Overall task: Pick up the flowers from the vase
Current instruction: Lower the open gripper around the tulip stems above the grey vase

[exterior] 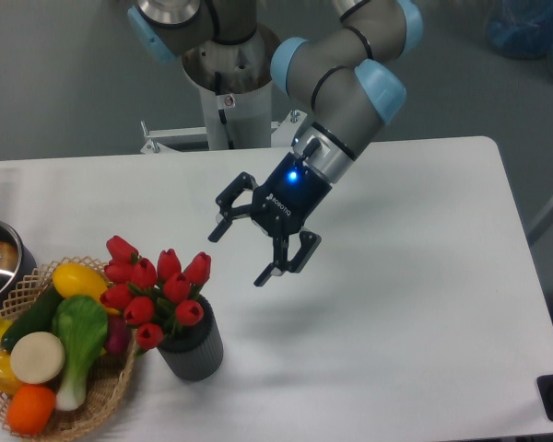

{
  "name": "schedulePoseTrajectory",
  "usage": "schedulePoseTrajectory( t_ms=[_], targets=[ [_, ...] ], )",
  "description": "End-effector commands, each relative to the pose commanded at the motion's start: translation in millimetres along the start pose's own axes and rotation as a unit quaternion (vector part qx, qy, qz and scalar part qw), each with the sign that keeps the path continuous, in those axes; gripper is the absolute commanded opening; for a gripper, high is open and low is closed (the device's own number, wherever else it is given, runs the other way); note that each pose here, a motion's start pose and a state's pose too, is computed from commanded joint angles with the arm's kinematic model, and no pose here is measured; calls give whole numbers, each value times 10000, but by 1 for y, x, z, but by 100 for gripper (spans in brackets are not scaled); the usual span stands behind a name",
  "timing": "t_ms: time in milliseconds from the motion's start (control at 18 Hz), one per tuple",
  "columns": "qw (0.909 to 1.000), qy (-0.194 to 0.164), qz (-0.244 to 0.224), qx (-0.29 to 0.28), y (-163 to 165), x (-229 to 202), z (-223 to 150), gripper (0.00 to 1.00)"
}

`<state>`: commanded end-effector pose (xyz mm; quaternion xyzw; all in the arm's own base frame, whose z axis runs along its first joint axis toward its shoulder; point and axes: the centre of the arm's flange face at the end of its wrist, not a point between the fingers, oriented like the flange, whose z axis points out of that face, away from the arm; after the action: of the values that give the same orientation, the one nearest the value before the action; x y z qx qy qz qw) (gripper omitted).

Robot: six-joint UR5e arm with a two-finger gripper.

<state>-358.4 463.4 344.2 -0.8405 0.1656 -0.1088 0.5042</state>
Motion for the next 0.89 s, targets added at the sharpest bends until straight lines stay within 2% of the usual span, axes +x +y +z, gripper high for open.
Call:
schedulePoseTrajectory(
  t_ms=[444,778,889],
  targets=[
    [9996,278,-76,-33,12,-3,33,100],
    [9990,386,212,-5,15,-4,45,100],
    [9986,423,278,136,6,-6,47,100]
  ],
)
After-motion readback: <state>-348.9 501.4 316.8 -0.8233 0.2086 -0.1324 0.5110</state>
